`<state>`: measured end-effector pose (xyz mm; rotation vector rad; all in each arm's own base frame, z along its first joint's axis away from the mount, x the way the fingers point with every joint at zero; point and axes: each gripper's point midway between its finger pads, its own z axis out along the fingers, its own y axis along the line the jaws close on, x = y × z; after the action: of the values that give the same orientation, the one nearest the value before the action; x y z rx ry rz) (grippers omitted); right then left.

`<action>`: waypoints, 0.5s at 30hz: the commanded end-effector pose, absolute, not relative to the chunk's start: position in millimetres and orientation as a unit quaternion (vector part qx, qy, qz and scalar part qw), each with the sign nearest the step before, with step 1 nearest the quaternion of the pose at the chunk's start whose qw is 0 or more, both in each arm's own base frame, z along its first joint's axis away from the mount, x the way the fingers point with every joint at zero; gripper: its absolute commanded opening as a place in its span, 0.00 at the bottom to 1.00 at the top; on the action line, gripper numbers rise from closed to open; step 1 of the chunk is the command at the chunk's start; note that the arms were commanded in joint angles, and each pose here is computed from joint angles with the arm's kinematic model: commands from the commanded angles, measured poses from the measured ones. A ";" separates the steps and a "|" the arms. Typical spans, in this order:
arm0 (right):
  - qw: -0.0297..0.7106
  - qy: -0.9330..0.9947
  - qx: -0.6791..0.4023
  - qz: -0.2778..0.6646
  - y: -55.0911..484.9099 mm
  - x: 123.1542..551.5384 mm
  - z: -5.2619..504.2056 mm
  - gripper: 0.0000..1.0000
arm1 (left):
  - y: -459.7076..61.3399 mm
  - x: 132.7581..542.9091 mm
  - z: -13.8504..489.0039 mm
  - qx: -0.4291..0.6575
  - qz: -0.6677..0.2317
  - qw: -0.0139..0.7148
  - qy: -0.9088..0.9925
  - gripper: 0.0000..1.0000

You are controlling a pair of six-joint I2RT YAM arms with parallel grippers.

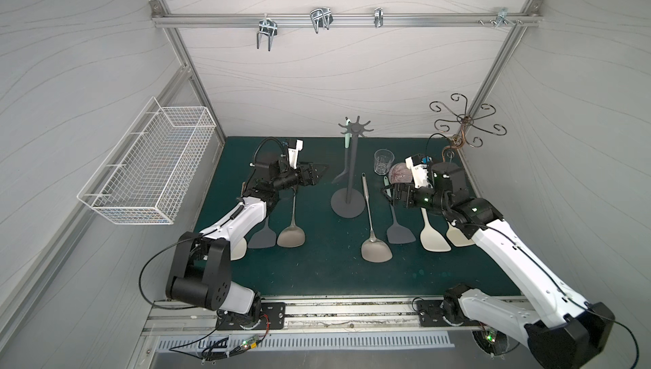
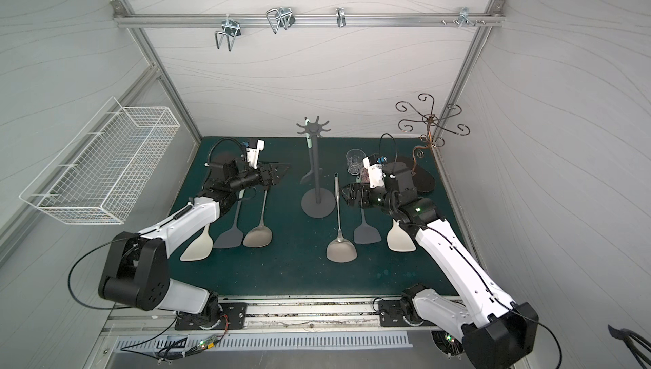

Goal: Take the spatula off the kitchen utensil rack
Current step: Take off the spatula from the rack.

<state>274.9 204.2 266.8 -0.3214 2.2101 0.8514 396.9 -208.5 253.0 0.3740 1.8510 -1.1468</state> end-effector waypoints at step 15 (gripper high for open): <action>0.369 0.828 -0.195 0.375 236.3 296.4 282.9 0.97 | -256.7 437.6 313.0 0.369 -0.565 0.449 0.585 0.95</action>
<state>292.2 229.2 267.4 -0.4305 2.2005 0.9301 443.7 -253.3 282.5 0.7769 1.5939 -1.3839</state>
